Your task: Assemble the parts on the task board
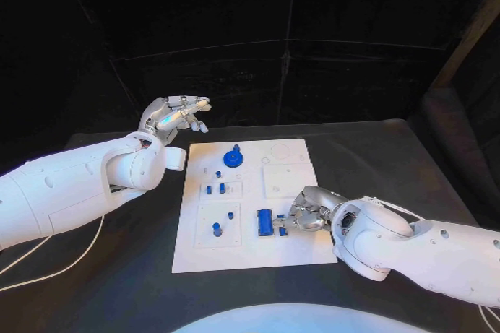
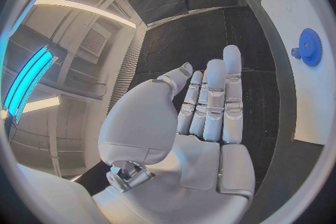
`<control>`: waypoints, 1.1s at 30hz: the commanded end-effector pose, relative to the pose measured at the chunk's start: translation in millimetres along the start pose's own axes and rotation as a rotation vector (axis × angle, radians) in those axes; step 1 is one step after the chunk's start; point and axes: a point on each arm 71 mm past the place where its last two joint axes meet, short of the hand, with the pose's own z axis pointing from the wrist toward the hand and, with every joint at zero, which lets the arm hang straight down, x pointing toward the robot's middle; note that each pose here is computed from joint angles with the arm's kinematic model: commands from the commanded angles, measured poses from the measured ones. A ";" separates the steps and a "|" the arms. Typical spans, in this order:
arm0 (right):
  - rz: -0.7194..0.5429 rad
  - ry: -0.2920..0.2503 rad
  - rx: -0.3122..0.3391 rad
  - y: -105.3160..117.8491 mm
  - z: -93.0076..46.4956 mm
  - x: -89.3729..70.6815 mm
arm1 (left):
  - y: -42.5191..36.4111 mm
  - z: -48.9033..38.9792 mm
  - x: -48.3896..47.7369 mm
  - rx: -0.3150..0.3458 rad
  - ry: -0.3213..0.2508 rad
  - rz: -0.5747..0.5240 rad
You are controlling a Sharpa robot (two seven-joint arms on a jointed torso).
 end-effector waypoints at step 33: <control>0.896 -0.237 -0.318 -73.8 77.5 -102.3 | 29.5 9.5 -9.7 -0.033 -0.065 -0.118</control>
